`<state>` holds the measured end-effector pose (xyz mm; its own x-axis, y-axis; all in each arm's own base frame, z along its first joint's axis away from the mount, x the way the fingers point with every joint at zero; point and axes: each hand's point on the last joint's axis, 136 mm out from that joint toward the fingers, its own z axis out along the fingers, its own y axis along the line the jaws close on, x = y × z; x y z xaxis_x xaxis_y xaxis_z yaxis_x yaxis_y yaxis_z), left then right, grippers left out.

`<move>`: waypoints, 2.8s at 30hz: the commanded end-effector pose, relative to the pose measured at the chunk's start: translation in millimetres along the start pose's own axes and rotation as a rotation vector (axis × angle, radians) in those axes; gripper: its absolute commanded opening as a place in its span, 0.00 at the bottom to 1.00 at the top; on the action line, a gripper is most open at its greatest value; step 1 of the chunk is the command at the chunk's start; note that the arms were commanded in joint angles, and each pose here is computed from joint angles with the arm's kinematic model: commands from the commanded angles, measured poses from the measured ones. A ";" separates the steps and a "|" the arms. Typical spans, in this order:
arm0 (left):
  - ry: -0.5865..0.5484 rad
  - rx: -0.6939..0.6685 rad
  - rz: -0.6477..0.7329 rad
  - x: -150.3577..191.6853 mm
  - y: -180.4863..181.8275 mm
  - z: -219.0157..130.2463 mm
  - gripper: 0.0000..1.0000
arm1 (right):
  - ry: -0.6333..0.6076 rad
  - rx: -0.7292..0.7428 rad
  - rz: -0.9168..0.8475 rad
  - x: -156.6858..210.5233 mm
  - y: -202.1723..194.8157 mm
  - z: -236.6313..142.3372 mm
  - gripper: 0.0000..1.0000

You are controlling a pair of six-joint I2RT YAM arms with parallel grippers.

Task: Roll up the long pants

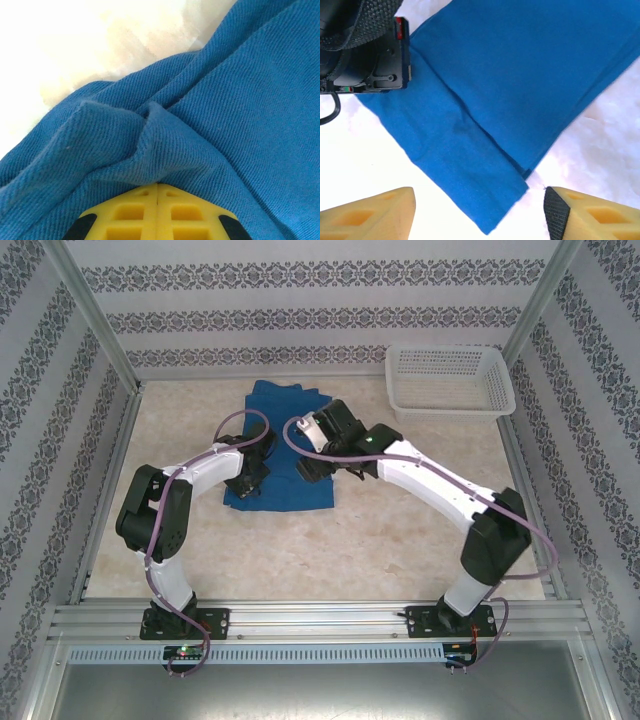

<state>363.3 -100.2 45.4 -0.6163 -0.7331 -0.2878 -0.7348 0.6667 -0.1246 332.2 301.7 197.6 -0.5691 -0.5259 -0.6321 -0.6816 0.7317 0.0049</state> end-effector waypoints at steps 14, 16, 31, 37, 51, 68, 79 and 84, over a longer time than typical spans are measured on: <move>-0.048 0.047 0.054 -41.9 -30.5 -29.3 0.00 | 0.068 0.254 -0.511 54.0 106.9 52.1 0.77; -0.052 0.049 0.050 -46.9 -31.5 -28.9 0.00 | 0.079 0.277 -0.558 62.3 116.7 60.8 0.77; -0.013 0.093 0.069 -87.1 -51.3 -26.7 0.00 | 0.136 0.399 -0.754 83.8 128.6 117.8 0.77; 0.011 0.085 0.068 -83.5 -49.7 -18.2 0.00 | 0.119 0.440 -0.775 75.4 124.8 128.4 0.78; 0.020 0.088 0.061 -85.7 -51.7 -13.8 0.00 | 0.123 0.530 -0.761 50.4 75.9 148.6 0.78; 0.021 0.082 0.040 -96.1 -43.3 -12.5 0.00 | 0.171 0.401 -0.698 56.5 44.7 170.1 0.31; 0.034 0.092 0.027 -98.8 -43.6 -12.1 0.00 | 0.199 0.294 -0.636 52.1 45.7 142.7 0.00; 0.042 0.097 0.026 -96.8 -44.1 -12.5 0.00 | 0.189 0.280 -0.593 41.3 46.1 119.9 0.00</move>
<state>453.9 -63.5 87.2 -0.6382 -0.7231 -0.2643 -0.6879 0.6898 -0.2259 337.0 367.8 43.4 -0.1922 -0.9431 -0.2713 -0.7724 0.3159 -0.5510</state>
